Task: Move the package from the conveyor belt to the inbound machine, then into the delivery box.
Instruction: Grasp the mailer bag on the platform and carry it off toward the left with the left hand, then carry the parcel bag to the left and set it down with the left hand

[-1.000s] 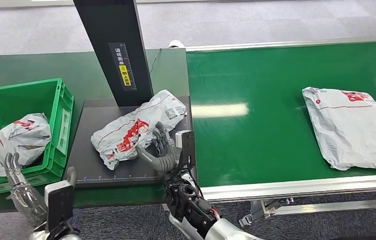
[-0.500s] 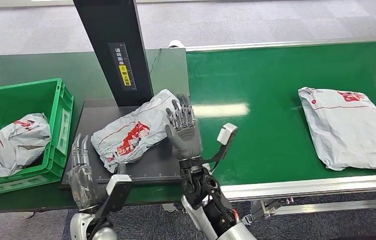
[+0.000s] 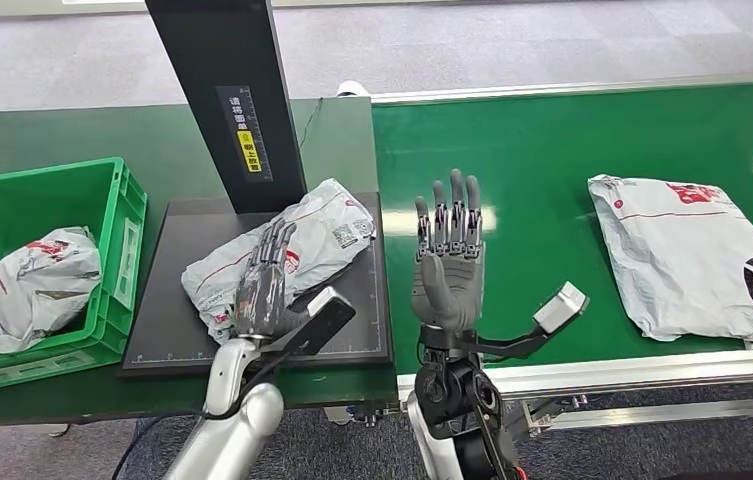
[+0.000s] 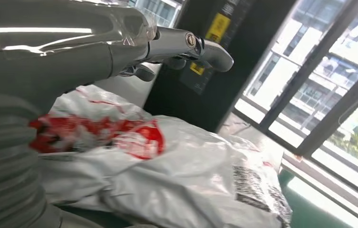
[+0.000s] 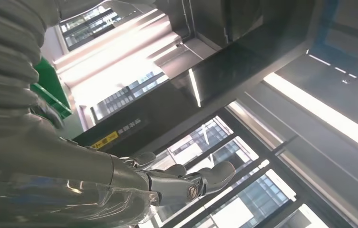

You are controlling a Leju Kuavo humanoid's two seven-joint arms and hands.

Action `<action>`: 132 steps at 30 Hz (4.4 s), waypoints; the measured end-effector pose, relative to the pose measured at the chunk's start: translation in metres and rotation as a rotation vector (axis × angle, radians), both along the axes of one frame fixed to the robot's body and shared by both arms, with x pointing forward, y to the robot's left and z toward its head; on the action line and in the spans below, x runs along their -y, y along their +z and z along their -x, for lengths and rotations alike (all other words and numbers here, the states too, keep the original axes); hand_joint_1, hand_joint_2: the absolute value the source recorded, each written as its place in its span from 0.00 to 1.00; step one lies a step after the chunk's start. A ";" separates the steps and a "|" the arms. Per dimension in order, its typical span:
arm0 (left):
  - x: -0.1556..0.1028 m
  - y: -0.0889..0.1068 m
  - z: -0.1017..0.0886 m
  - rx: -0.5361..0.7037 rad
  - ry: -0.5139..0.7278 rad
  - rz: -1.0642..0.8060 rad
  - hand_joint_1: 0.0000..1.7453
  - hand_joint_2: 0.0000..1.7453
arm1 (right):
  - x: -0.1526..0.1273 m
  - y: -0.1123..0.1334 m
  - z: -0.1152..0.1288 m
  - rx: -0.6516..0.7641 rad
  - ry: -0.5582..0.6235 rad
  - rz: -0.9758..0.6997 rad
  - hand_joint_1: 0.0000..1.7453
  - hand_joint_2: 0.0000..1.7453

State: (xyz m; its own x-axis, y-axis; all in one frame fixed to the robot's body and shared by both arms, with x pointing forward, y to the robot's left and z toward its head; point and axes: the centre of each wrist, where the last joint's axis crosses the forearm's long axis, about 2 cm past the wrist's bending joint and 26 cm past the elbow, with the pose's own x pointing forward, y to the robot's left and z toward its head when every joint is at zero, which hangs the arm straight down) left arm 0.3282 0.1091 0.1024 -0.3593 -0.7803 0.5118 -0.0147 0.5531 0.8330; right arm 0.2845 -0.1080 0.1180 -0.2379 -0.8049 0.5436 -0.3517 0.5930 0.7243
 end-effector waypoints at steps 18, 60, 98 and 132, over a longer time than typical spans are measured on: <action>-0.013 0.009 -0.050 -0.277 0.029 -0.277 0.00 1.00 | 0.007 0.008 0.006 0.045 -0.015 -0.022 0.00 1.00; -0.043 -0.016 -0.036 -0.033 0.119 -0.160 1.00 1.00 | 0.025 0.006 -0.006 -0.012 -0.220 0.621 0.00 1.00; -0.321 0.196 -0.101 0.570 0.589 0.202 0.84 1.00 | 0.109 -0.057 0.041 -0.201 -0.311 0.940 0.00 1.00; -0.312 0.166 -0.153 -0.560 0.630 -0.251 0.00 1.00 | 0.097 -0.055 0.041 -0.183 -0.246 0.897 0.00 1.00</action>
State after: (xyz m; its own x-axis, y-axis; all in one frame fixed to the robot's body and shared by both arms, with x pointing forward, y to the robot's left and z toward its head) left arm 0.4811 0.4211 0.2685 0.4287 -0.8621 0.2703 0.1918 0.3792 0.9052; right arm 0.2434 -0.2051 0.0634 -0.1951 -0.0076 0.9808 -0.0693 0.9976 -0.0060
